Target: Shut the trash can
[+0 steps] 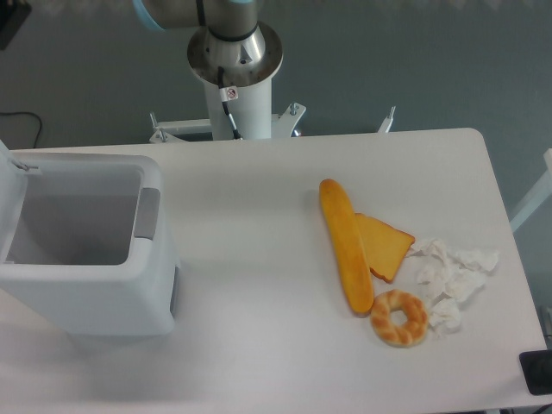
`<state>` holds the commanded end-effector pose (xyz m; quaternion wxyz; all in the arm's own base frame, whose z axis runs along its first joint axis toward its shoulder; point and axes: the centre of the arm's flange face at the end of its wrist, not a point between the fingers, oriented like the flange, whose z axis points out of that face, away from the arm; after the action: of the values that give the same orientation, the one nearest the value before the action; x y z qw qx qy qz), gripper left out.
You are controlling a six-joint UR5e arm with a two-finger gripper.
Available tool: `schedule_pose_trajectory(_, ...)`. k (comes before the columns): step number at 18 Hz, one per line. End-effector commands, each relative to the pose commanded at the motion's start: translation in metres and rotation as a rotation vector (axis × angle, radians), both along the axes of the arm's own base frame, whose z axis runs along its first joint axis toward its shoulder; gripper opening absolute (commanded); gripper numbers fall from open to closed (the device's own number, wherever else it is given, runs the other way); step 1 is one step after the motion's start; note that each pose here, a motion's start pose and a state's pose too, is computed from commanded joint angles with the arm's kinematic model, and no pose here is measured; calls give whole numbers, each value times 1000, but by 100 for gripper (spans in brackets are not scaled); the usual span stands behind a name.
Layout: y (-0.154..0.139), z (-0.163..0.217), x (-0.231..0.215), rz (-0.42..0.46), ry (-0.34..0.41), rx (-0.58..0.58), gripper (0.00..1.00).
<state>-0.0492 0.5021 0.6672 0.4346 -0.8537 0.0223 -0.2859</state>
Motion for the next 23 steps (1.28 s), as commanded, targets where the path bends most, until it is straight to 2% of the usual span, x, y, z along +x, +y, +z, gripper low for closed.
schedule_pose_trajectory(5, 6, -4, -1, -8, 3, 4, 100)
schedule_pose_trajectory(23, -14, 5, 11, -9, 12, 21, 100)
